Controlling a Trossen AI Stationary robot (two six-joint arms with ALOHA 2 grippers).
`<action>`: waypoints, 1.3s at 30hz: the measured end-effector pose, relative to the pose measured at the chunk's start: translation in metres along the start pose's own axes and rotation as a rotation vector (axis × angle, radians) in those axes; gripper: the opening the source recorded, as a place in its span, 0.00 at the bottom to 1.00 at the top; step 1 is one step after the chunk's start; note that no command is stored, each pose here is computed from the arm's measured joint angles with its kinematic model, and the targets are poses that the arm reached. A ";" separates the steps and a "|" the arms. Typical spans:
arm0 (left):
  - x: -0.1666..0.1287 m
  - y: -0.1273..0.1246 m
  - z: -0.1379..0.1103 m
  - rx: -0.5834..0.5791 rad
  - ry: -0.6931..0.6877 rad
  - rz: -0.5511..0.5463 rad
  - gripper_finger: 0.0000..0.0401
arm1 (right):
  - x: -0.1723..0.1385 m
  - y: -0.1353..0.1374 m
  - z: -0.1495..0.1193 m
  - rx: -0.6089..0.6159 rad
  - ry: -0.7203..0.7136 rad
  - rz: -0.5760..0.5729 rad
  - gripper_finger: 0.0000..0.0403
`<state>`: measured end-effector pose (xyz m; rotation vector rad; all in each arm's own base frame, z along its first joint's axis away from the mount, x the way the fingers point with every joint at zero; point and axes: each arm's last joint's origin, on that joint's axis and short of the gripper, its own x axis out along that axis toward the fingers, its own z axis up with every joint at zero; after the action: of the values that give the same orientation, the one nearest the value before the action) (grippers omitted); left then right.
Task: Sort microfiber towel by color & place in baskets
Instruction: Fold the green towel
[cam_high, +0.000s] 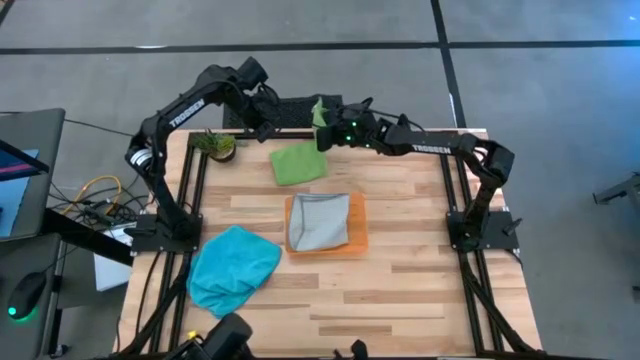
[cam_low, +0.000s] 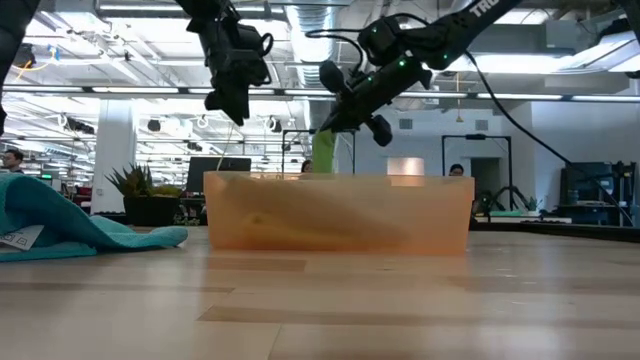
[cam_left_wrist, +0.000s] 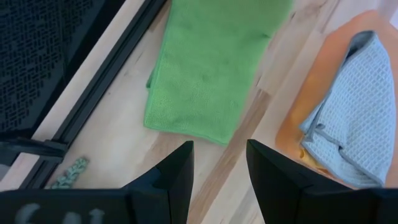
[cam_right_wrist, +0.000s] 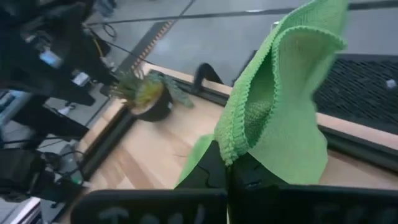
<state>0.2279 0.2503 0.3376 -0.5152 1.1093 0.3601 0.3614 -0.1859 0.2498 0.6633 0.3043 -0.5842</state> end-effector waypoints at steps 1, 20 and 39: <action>-0.001 0.000 0.000 -0.004 -0.003 0.001 0.35 | 0.000 0.001 0.000 -0.006 -0.004 0.006 0.01; -0.001 -0.006 0.000 -0.023 0.002 0.003 0.35 | 0.068 0.019 -0.019 -0.118 0.129 0.093 0.01; 0.000 -0.005 0.000 -0.026 0.006 0.018 0.35 | 0.121 0.047 -0.049 -0.277 0.312 0.194 0.09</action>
<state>0.2305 0.2459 0.3389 -0.5291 1.1166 0.3896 0.4825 -0.1735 0.1828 0.5069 0.5936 -0.2441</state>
